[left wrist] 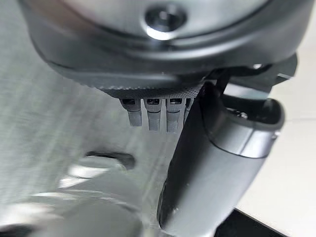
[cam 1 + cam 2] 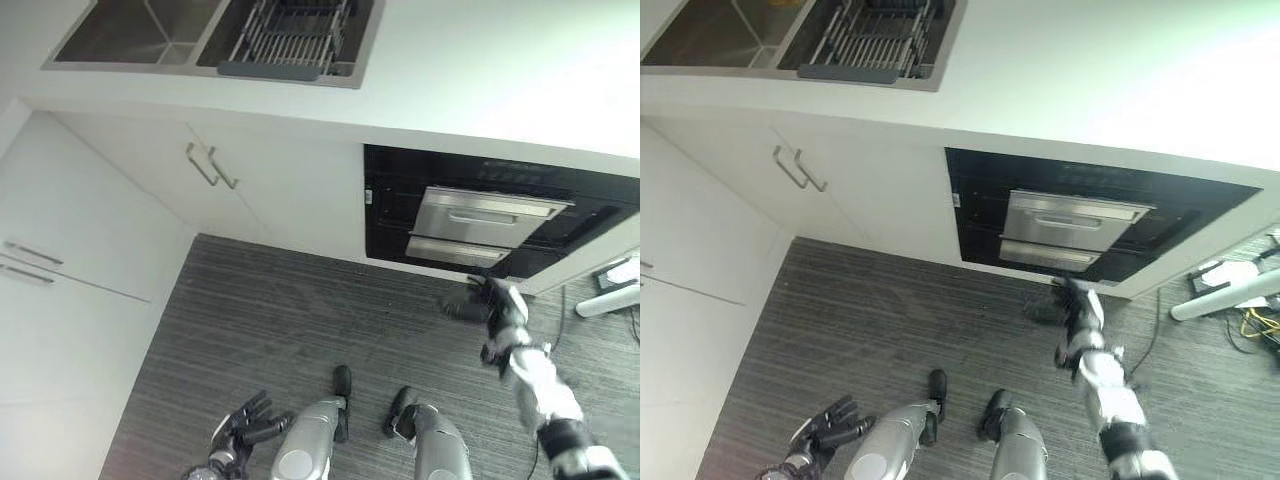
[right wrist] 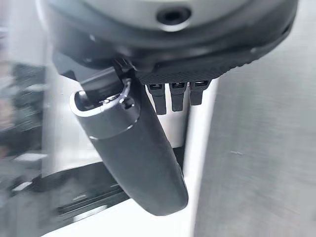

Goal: Place the dishes in the dishwasher.

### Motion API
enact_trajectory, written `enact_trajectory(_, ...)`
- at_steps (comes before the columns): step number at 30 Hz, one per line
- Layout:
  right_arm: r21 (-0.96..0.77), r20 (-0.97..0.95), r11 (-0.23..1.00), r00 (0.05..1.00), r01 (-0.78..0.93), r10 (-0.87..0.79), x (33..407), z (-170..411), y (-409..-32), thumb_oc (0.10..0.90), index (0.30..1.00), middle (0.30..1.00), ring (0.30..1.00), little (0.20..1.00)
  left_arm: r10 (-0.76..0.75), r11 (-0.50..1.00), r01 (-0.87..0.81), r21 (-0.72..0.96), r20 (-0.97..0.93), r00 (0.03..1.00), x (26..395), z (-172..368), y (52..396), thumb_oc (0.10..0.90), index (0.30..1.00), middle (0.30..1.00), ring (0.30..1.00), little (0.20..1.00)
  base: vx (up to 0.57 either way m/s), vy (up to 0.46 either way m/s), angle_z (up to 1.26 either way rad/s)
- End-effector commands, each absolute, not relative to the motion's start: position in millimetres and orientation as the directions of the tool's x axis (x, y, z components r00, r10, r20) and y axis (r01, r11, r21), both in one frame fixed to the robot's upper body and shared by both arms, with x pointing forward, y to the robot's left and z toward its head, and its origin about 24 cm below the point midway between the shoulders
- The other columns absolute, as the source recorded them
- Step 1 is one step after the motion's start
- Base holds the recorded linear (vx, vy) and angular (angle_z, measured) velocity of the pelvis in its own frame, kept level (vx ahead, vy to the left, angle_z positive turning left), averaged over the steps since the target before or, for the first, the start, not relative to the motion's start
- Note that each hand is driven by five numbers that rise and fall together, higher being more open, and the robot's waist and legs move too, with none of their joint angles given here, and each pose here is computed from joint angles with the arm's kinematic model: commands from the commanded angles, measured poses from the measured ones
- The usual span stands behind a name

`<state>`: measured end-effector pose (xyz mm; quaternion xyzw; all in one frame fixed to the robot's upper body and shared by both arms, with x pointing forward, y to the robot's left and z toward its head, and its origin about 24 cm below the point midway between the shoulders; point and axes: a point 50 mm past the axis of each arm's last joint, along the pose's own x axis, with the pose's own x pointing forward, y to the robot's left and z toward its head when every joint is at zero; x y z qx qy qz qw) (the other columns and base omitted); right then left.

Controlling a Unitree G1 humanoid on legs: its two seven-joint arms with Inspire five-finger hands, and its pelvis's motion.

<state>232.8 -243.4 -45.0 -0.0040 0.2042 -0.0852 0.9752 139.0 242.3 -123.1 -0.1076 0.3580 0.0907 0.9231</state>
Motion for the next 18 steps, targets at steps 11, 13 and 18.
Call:
enact_trajectory(11,-0.002,-0.621,0.972,0.762,0.236,-0.186,185.9,-104.3,-259.1,0.800,0.900,0.900,0.900,0.900,0.122,0.903,-0.392,-0.178,-0.768,0.629,124.5,-135.5,253.2,0.800,0.900,0.900,0.900,0.900,-0.05,-0.014,-0.23)
enact_trajectory(13,-0.029,-0.729,0.967,0.656,0.254,-0.194,154.5,-126.1,-259.8,0.800,0.900,0.900,0.900,0.900,0.090,0.912,-0.372,-0.173,-0.801,0.592,119.2,-142.1,247.5,0.800,0.900,0.900,0.900,0.900,0.01,-0.008,-0.03)
enact_trajectory(18,-0.095,-0.860,0.971,0.474,0.220,-0.192,107.2,-146.3,-263.2,0.800,0.900,0.900,0.900,0.900,0.040,0.923,-0.345,-0.172,-0.848,0.528,106.7,-148.9,246.4,0.800,0.900,0.900,0.900,0.900,0.03,-0.015,-0.12)
